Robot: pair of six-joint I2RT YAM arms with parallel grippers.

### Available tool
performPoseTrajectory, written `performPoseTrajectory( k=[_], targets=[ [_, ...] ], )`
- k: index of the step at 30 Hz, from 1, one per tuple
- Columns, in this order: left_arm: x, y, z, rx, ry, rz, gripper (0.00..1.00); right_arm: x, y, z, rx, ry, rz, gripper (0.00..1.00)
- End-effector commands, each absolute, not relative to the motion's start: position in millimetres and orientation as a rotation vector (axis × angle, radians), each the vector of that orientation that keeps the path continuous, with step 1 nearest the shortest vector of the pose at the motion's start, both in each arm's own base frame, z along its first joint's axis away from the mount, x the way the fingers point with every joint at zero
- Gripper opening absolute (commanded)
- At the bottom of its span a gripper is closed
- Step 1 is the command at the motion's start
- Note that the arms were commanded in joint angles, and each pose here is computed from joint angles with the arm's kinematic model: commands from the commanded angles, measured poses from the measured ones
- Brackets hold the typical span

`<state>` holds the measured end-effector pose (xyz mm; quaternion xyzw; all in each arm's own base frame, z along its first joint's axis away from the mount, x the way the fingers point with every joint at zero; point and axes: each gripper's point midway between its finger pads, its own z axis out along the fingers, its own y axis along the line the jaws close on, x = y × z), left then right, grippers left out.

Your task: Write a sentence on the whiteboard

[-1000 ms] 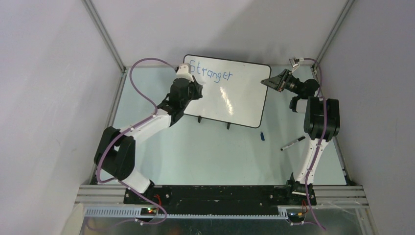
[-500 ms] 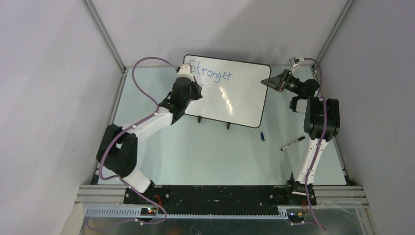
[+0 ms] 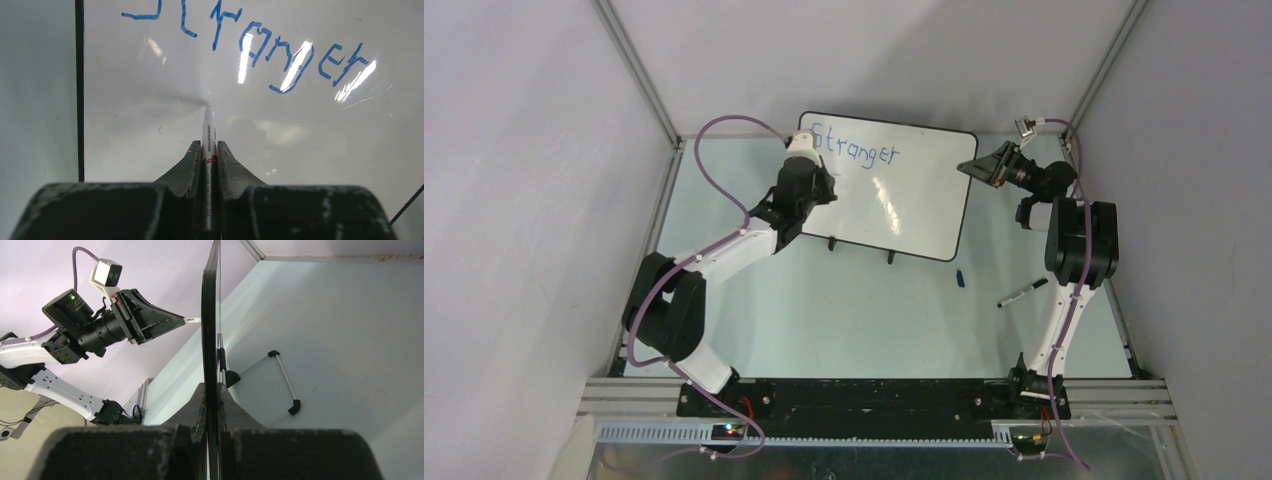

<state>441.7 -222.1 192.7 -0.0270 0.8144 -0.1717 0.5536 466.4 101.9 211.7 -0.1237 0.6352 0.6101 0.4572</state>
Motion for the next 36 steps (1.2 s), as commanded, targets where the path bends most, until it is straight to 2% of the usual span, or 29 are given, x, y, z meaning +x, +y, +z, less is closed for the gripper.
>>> performPoseTrajectory(
  k=[1,36],
  targets=[
    [453.2,-224.5,216.9,-0.060,1.866,-0.395,0.00,456.5,103.2,247.7,-0.367,1.503,1.474,0.00],
    [455.2,-240.3,212.4,-0.019,1.889,-0.462,0.00,455.8,103.4,246.9,-0.370,1.506,1.476,0.00]
  ],
)
